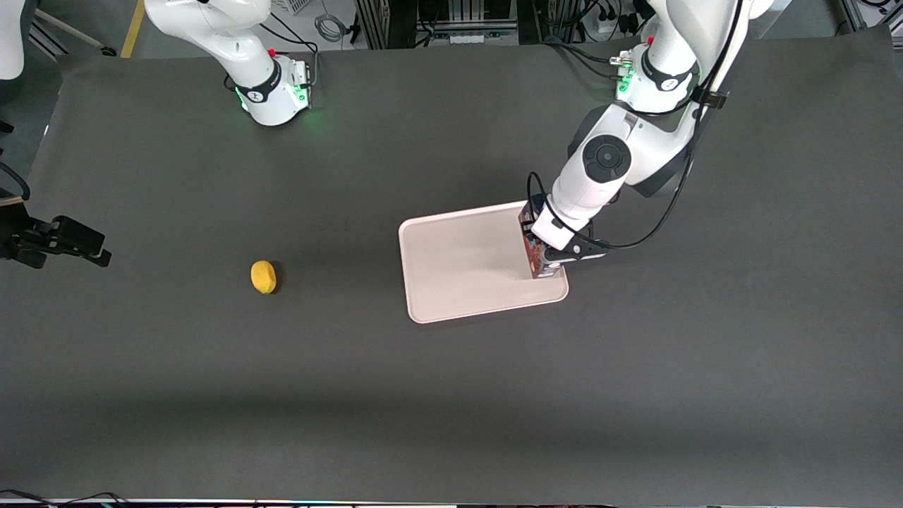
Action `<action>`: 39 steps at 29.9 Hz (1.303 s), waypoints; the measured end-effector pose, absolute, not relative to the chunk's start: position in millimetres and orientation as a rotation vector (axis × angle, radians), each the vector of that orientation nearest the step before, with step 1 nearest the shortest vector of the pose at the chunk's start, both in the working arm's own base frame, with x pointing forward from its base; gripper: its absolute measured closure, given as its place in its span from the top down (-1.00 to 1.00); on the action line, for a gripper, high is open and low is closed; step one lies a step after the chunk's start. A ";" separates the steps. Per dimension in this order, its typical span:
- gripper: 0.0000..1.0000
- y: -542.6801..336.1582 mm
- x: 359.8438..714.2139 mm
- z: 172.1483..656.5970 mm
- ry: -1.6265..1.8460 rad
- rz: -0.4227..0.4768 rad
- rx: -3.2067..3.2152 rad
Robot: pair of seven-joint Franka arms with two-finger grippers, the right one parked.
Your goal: Place cookie box on tray
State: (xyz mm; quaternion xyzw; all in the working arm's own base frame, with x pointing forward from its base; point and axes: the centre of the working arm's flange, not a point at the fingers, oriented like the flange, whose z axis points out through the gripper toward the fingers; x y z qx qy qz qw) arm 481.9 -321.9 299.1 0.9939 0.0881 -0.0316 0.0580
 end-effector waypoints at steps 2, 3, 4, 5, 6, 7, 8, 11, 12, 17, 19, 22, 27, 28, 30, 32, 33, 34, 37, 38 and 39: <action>-0.49 -321.0 482.6 294.9 0.282 -0.103 3.012; -0.49 -320.8 483.1 293.0 0.288 -0.103 3.010; -0.49 -320.8 483.4 290.9 0.293 -0.102 3.008; -0.49 -320.9 483.5 288.4 0.296 -0.100 3.005; -0.49 -321.1 483.2 285.8 0.299 -0.098 3.003; -0.49 -321.3 482.7 283.1 0.301 -0.096 3.000; -0.49 -321.4 482.2 280.4 0.304 -0.097 2.999; -0.49 -320.4 482.4 274.2 0.316 -0.103 2.998; -0.49 -319.4 483.0 272.6 0.321 -0.103 2.998; -0.49 -312.5 487.3 268.7 0.342 -0.103 3.000; -0.49 -310.5 488.5 268.0 0.348 -0.103 3.001; -0.49 -307.5 490.3 266.9 0.357 -0.102 3.002; -0.47 -307.4 489.4 262.8 0.359 -0.109 3.005; -0.47 -307.5 489.1 261.9 0.360 -0.110 3.006; -0.38 -307.5 489.0 260.3 0.361 -0.111 3.007; -0.32 -307.0 489.3 258.9 0.365 -0.112 3.007; -0.32 -306.5 489.6 258.2 0.367 -0.113 3.007; -0.32 -305.9 489.9 257.4 0.369 -0.114 3.008; -0.14 -303.6 491.3 256.3 0.376 -0.113 3.008; -0.05 -302.9 491.8 256.3 0.379 -0.112 3.008; 0.03 -302.3 492.2 256.3 0.381 -0.111 3.008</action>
